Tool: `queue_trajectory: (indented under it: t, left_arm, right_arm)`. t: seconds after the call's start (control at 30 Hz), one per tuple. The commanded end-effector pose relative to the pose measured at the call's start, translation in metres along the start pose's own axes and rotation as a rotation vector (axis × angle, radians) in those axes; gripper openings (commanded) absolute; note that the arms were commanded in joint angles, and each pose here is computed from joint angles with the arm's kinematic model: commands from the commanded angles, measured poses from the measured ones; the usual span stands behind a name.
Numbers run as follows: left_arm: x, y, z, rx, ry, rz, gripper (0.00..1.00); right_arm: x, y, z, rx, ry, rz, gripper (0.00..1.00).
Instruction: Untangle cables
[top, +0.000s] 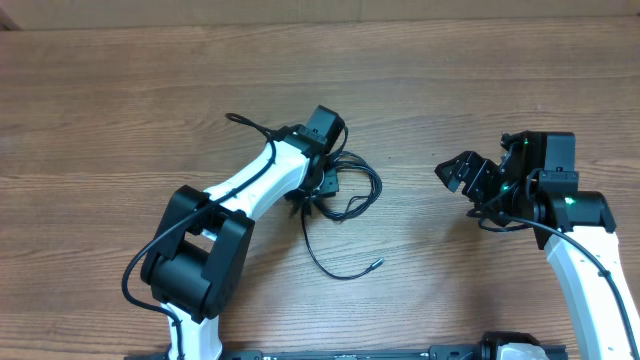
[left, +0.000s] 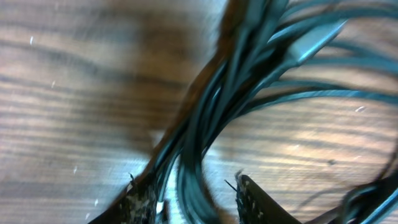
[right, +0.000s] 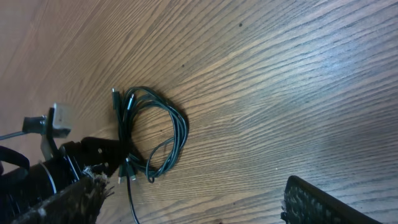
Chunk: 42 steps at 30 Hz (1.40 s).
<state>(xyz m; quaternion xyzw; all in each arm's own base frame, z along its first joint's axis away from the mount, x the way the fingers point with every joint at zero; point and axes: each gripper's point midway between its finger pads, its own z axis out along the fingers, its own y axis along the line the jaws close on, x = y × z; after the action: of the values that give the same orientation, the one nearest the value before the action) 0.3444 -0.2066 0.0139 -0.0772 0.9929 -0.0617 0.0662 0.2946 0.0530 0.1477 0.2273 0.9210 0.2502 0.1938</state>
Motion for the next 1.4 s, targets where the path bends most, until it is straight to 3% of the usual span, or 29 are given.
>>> queue_trajectory:
  t: [0.0, 0.37, 0.43, 0.57, 0.8, 1.03, 1.1, 1.23, 1.37]
  left_arm:
    - [-0.002, -0.013, -0.002, 0.042, -0.005, -0.001, 0.41]
    - [0.001, -0.007, 0.001, 0.017, 0.005, 0.097, 0.4]
    - [0.002, 0.0, 0.002, -0.013, 0.002, 0.074, 0.32]
    - [-0.009, 0.013, 0.003, -0.086, -0.067, -0.044, 0.34]
    - [-0.019, -0.001, 0.009, -0.027, -0.109, -0.05, 0.33]
    - [-0.008, 0.012, 0.027, -0.093, -0.056, -0.041, 0.16]
    - [-0.012, 0.016, 0.026, -0.115, -0.077, -0.033, 0.04]
    - [-0.02, 0.011, 0.018, -0.103, -0.094, 0.082, 0.04]
    - [-0.042, -0.024, -0.033, -0.005, -0.13, 0.343, 0.04]
  right_arm:
    - [-0.01, 0.008, -0.007, -0.012, -0.032, -0.013, 0.91]
    - [-0.001, 0.003, -0.007, 0.007, 0.001, 0.0, 0.91]
    - [-0.002, 0.003, -0.007, 0.008, 0.0, -0.003, 0.91]
    - [-0.001, 0.002, -0.007, 0.01, 0.003, -0.002, 0.91]
    - [-0.001, 0.001, -0.007, 0.017, 0.002, -0.001, 0.91]
    - [-0.002, 0.0, -0.007, 0.023, -0.002, -0.001, 0.91]
    - [-0.002, 0.0, -0.007, 0.023, -0.002, 0.0, 0.91]
    - [-0.004, 0.001, -0.007, 0.017, -0.011, -0.005, 0.91]
    - [-0.007, 0.011, -0.007, -0.034, -0.017, -0.019, 0.91]
